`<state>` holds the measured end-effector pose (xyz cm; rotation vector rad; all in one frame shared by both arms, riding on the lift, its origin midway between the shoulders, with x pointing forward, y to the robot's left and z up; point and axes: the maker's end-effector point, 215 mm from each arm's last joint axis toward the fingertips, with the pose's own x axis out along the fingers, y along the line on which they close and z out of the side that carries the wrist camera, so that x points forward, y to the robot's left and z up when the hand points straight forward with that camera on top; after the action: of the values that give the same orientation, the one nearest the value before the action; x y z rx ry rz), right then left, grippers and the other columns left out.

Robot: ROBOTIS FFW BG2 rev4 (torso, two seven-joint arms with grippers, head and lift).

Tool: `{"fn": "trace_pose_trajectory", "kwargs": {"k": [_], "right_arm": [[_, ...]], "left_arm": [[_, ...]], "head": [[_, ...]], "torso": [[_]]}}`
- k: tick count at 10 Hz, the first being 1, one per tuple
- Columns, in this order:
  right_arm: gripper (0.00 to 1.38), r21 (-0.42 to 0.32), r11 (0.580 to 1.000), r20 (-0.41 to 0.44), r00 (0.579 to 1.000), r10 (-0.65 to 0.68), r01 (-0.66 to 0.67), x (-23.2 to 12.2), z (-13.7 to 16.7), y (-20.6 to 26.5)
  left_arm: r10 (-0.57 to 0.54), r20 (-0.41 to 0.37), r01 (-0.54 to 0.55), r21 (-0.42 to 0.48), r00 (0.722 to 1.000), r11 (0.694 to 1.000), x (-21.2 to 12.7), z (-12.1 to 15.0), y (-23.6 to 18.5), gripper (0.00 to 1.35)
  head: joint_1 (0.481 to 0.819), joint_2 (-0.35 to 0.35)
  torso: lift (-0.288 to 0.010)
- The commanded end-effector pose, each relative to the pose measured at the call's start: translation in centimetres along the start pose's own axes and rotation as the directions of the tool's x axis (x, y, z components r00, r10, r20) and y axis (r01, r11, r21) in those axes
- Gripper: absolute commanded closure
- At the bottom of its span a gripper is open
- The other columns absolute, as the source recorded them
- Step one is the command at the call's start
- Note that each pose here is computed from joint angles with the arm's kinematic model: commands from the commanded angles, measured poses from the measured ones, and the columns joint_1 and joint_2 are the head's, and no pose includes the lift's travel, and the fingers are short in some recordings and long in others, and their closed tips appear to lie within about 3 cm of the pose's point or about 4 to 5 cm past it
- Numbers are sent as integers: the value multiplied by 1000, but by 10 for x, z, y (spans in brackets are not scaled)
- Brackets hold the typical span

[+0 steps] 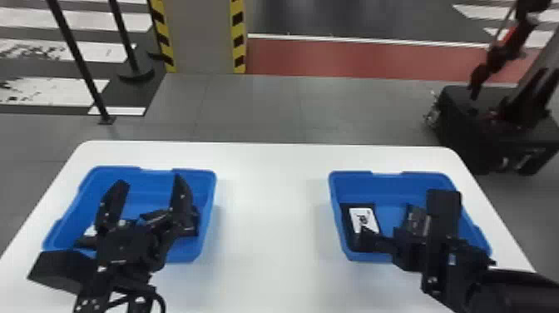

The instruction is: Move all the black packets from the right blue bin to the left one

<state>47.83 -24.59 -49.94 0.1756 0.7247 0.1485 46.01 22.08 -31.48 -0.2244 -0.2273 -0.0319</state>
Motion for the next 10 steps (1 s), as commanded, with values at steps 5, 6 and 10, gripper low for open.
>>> {"fn": "trace_pose_trajectory", "kwargs": {"k": [5, 6, 10], "right_arm": [[952, 39, 998, -160, 986, 55, -49, 7, -39, 20], [1003, 29, 999, -162, 986, 46, -42, 4, -38, 18], [1207, -43, 997, 74, 995, 72, -69, -51, 29, 52]], "left_arm": [[-1, 8, 1, 8, 1000, 1000, 0, 3, 2, 94], [-4, 8, 4, 8, 1000, 1000, 0, 3, 1, 96], [6, 12, -6, 8, 1000, 1000, -2, 4, 5, 96]], "head": [[695, -3], [695, 1], [695, 4]], "torso": [[-110], [-110], [-110]]}}
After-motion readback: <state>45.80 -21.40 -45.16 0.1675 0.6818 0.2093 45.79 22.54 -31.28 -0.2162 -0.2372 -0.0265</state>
